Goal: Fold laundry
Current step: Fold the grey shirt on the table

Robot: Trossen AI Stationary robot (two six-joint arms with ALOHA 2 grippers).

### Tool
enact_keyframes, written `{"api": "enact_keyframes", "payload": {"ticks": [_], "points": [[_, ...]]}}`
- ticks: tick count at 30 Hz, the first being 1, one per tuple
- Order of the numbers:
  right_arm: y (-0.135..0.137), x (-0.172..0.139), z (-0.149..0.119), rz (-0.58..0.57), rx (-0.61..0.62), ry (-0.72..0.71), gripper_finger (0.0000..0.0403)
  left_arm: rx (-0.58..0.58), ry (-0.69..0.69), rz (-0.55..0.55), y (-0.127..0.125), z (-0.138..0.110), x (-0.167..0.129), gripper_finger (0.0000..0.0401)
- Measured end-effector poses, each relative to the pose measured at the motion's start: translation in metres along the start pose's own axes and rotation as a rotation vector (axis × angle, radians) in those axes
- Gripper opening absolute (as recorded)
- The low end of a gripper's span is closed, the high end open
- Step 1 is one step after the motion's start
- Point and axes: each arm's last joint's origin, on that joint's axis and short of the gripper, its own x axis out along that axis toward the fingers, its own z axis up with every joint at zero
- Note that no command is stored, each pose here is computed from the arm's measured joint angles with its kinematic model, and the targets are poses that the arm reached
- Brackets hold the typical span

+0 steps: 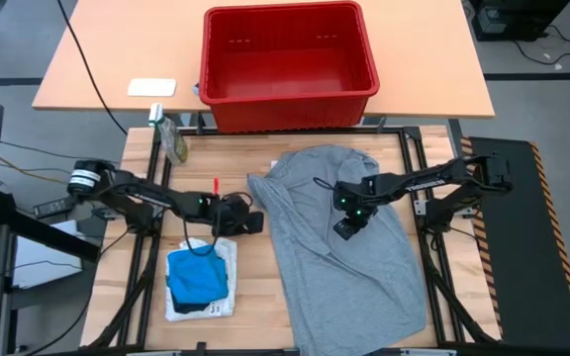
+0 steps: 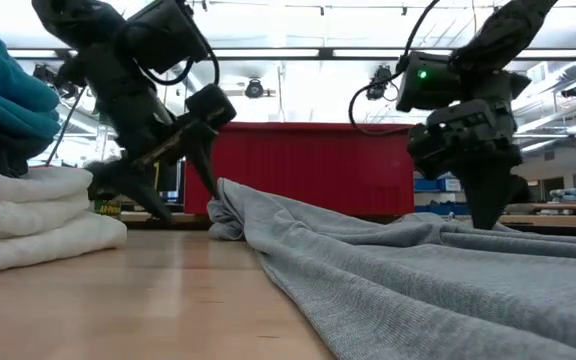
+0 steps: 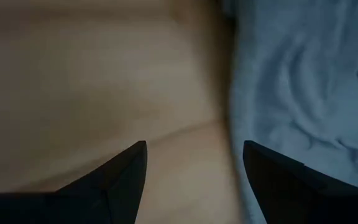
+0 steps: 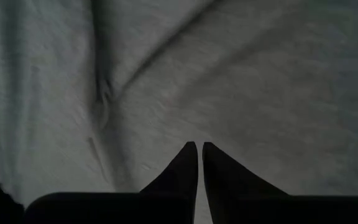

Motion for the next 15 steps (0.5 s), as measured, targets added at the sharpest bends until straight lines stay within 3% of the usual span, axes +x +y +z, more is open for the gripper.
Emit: {"api": "enact_keyframes", "payload": {"ticks": [5,15], "points": [[0.01,-0.006,-0.012,-0.017,-0.011,-0.036,0.0034,-0.045,0.029,-0.052,-0.004,-0.013,0.016,0.0267],[0.019,-0.038,-0.039,0.007,0.004,-0.083,0.0034,-0.089,0.021,-0.046,-0.001,-0.02,0.035,0.0267]]}}
